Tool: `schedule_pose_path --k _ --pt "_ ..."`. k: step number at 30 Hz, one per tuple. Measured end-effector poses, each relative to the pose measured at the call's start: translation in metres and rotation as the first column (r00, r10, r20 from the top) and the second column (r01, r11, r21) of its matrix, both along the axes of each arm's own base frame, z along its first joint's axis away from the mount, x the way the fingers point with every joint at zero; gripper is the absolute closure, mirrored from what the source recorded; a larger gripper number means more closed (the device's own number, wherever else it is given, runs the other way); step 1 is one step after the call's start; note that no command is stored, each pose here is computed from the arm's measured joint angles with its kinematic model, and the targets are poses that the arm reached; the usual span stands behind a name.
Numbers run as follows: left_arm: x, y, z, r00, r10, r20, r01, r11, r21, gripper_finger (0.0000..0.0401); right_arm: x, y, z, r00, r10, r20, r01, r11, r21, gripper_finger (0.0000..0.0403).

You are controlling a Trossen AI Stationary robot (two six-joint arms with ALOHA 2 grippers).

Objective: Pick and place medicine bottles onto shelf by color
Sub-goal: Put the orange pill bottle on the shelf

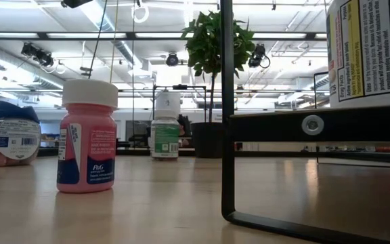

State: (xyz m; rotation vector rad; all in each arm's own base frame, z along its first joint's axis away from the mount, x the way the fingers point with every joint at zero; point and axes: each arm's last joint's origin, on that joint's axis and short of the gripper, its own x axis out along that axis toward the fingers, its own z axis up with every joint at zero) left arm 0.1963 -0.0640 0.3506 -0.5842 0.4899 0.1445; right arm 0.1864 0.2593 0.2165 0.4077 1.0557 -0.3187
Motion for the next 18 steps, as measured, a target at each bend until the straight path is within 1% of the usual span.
schedule_pose_path --k 5,14,18 --pt "0.0000 0.0000 0.0000 1.000 0.000 0.000 0.000 1.000 0.000 0.0229 0.0012 0.0013 0.0001 1.000 0.000 0.007 0.000 1.000 0.017 0.0173" --pt "0.0000 -0.0001 0.0000 1.000 0.000 0.000 0.000 1.000 0.000 0.0229 0.0009 0.0013 -0.0001 1.000 0.001 0.004 -0.001 1.000 0.017 0.0173" --pt "0.0000 -0.0001 0.0000 1.000 0.000 0.000 0.000 1.000 0.000 0.0229 0.0009 0.0013 -0.0002 1.000 0.001 0.003 -0.001 1.000 0.018 0.0165"
